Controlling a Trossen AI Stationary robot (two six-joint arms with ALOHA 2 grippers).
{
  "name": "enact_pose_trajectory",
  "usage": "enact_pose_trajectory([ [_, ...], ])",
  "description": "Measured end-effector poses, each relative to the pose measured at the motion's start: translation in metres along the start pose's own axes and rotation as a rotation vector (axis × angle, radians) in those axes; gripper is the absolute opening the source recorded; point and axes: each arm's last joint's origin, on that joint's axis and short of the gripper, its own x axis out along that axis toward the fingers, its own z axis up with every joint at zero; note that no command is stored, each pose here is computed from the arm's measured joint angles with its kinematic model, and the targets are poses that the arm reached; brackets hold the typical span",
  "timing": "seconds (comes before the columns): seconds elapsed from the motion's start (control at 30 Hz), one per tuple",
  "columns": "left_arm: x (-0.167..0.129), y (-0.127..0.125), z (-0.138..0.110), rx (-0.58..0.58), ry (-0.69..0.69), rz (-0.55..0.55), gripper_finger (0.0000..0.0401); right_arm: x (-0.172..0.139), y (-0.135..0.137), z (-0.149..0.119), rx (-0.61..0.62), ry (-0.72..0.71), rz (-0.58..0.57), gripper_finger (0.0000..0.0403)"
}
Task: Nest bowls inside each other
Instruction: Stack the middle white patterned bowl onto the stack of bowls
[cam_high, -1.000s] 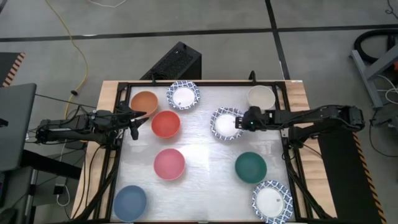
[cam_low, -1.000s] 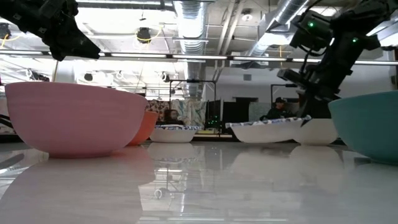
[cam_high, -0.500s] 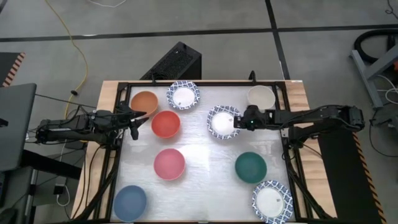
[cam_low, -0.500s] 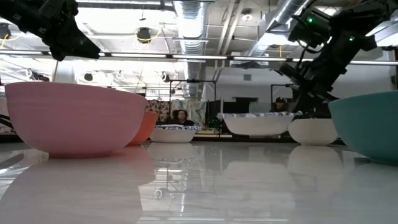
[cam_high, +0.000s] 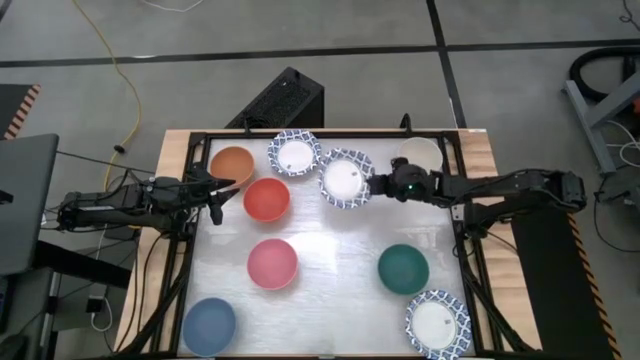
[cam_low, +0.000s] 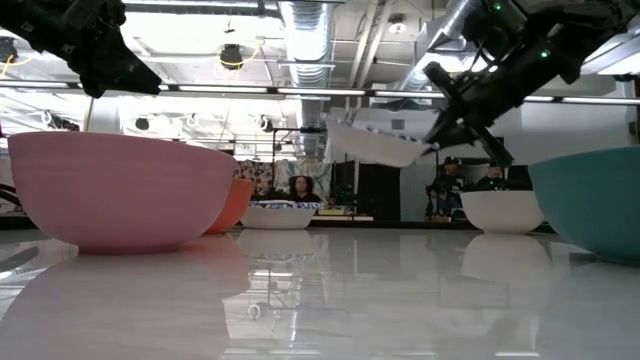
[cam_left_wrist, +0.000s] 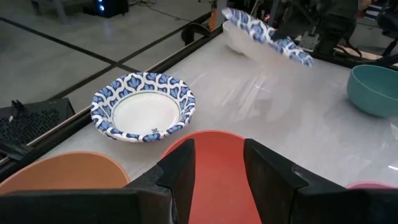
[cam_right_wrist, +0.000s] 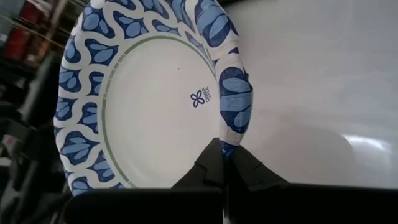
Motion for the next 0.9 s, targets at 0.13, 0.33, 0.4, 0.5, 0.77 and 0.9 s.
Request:
enact_pose_trajectory([
  [0.13, 0.0, 0.0, 0.0, 0.0, 0.0, 0.0, 0.0126, 0.001, 0.003, 0.009, -0.009, -0.055, 0.048, 0.0015],
  [0.33, 0.0, 0.0, 0.0, 0.0, 0.0, 0.0, 0.0126, 0.002, 0.007, 0.021, 0.001, -0.131, 0.107, 0.0015],
  [0.4, 0.0, 0.0, 0.0, 0.0, 0.0, 0.0, 0.0126, 0.003, 0.007, 0.024, 0.01, -0.148, 0.113, 0.0015],
  [0.5, 0.0, 0.0, 0.0, 0.0, 0.0, 0.0, 0.0126, 0.009, 0.007, 0.027, 0.022, -0.175, 0.13, 0.0015],
  [0.77, 0.0, 0.001, 0.0, -0.001, -0.01, 0.043, 0.0126, 0.049, 0.029, 0.042, -0.046, -0.187, 0.089, 0.0015],
  [0.9, 0.0, 0.001, 0.0, -0.001, -0.01, 0.043, 0.0126, 0.073, 0.047, 0.053, -0.104, -0.155, 0.095, 0.0015],
])
